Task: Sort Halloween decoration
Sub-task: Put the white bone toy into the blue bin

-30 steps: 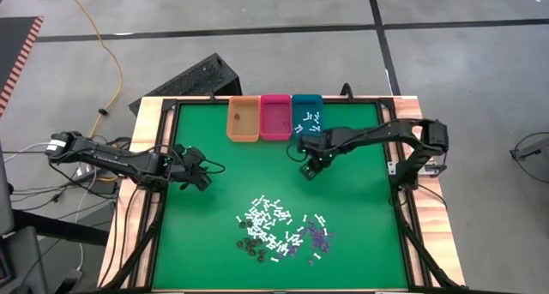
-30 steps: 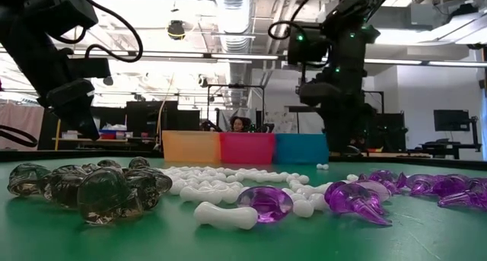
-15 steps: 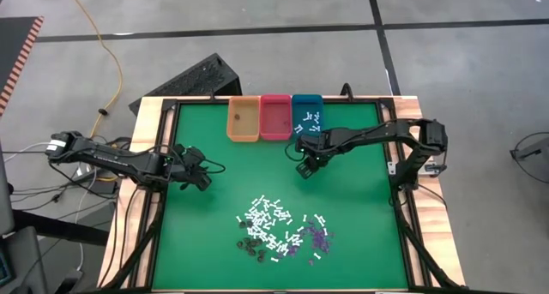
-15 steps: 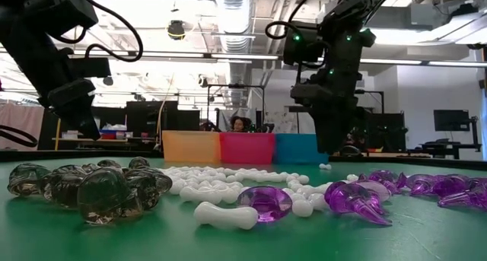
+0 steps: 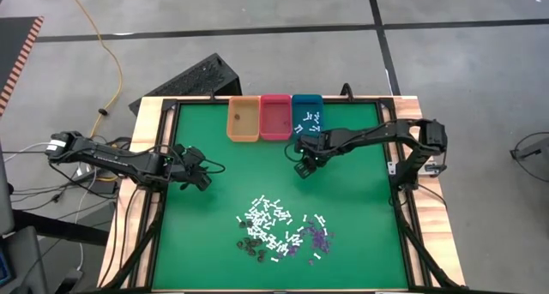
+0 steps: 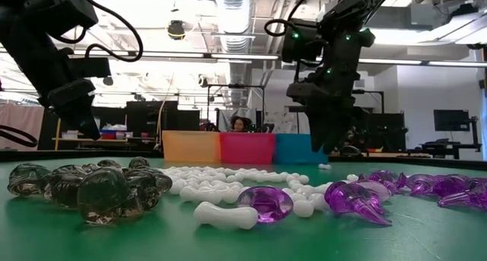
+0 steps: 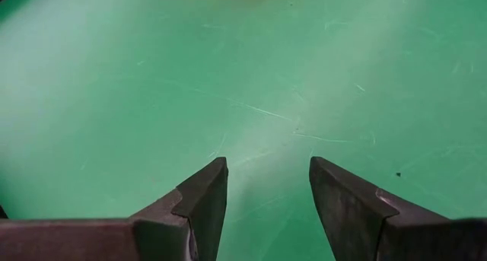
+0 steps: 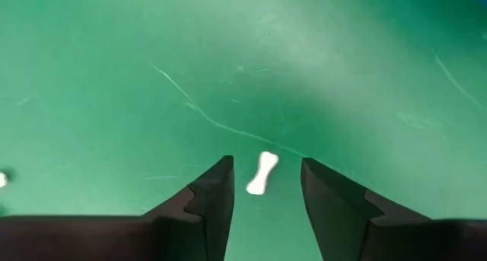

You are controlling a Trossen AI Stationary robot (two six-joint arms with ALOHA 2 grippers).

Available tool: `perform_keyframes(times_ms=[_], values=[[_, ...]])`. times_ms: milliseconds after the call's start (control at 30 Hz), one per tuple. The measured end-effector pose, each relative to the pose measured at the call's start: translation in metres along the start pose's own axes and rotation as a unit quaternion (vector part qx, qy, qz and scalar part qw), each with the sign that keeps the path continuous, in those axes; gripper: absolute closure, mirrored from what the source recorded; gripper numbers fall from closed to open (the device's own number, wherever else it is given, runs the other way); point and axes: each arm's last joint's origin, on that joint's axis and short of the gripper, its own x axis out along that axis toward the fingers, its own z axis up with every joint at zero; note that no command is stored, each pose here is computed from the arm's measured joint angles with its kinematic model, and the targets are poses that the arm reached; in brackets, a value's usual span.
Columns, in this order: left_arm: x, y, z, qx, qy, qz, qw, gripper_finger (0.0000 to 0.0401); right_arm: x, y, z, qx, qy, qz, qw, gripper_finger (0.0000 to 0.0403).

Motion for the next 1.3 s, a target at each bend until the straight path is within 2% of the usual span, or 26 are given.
perform_keyframes(times_ms=[267,700,800,1133,1300], values=[[0.0,0.0,0.0,0.001,0.0,0.0,1.0,0.0222,0.0,0.003,-0.001,-0.006,-0.005,0.001,1.0,0.0231],[0.0,0.0,0.0,0.0,0.001,-0.001,1.0,0.0222,0.036,0.008,-0.008,-0.016,0.043,-0.022,0.999,0.0235],[0.0,0.0,0.0,0.0,0.001,-0.001,1.0,0.0222,0.036,0.007,-0.009,-0.015,0.051,-0.025,0.998,0.0254],[0.0,0.0,0.0,0.0,0.001,-0.001,1.0,0.0222,0.036,0.003,-0.01,-0.018,0.061,-0.038,0.997,0.0367],[0.0,0.0,0.0,0.0,0.001,-0.001,1.0,0.0222,0.035,0.005,-0.009,-0.028,0.063,-0.037,0.997,0.0386]])
